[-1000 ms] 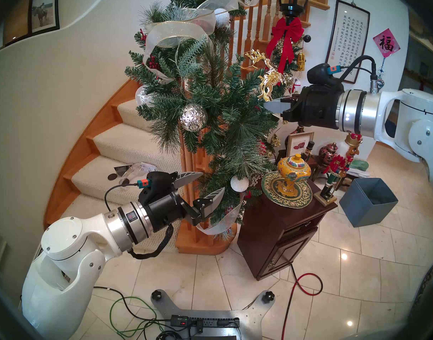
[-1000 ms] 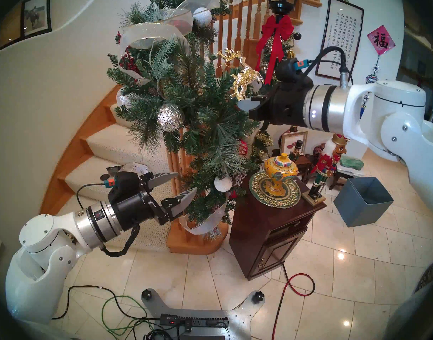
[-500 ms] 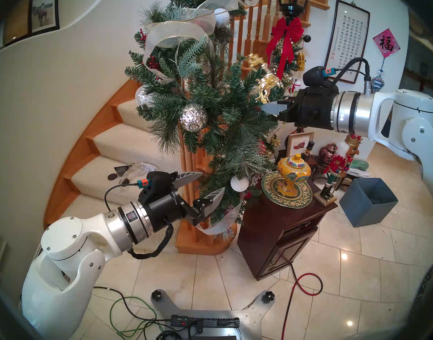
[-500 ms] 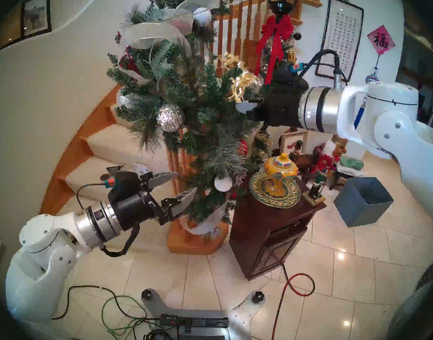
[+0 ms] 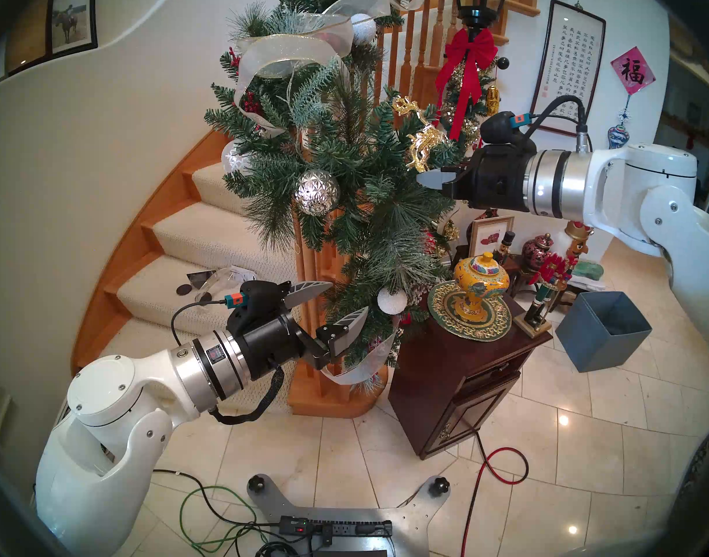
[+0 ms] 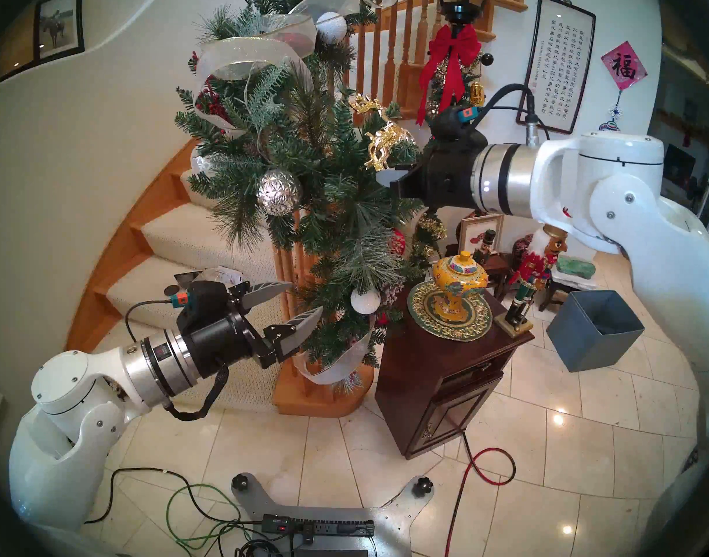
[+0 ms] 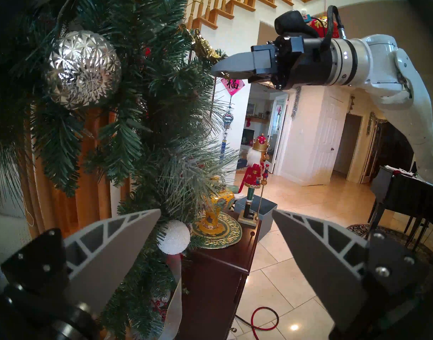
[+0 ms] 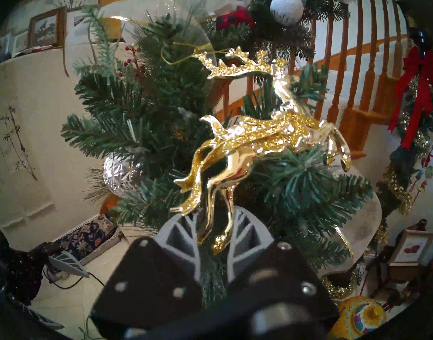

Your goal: Hang the ornament onto the Christmas-tree-style decoration

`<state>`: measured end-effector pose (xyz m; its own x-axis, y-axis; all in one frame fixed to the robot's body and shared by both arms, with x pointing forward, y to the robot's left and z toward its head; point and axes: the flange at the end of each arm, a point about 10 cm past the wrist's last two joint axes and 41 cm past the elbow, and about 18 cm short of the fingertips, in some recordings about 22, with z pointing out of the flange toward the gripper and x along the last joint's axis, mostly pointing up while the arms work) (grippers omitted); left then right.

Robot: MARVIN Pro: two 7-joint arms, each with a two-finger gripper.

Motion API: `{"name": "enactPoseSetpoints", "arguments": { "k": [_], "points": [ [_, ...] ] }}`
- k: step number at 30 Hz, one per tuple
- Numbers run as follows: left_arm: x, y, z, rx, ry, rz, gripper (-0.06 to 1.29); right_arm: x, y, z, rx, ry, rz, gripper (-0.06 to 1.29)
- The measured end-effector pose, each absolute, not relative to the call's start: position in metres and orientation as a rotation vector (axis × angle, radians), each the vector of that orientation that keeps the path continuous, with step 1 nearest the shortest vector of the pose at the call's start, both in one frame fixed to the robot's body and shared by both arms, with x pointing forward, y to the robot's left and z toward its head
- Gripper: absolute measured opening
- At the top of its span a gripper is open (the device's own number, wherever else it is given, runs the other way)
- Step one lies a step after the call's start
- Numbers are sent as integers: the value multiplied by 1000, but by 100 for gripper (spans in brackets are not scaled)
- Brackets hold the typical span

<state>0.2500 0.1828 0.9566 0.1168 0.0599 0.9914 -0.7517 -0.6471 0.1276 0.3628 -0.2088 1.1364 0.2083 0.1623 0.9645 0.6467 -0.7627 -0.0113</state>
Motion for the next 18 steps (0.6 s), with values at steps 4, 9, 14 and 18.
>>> {"name": "enactPoseSetpoints", "arguments": {
  "k": [4, 9, 14, 18],
  "points": [
    [250, 183, 957, 1750, -675, 1601, 124, 369, -206, 1140, -2071, -741, -1585, 8],
    [250, 183, 957, 1750, -675, 1601, 124, 379, -205, 1148, -2071, -724, -1605, 8],
    [250, 183, 957, 1750, -675, 1601, 124, 388, -206, 1161, -2070, -708, -1639, 8],
    [250, 183, 957, 1750, -675, 1601, 124, 393, -206, 1171, -2079, -704, -1657, 8]
  ]
}}
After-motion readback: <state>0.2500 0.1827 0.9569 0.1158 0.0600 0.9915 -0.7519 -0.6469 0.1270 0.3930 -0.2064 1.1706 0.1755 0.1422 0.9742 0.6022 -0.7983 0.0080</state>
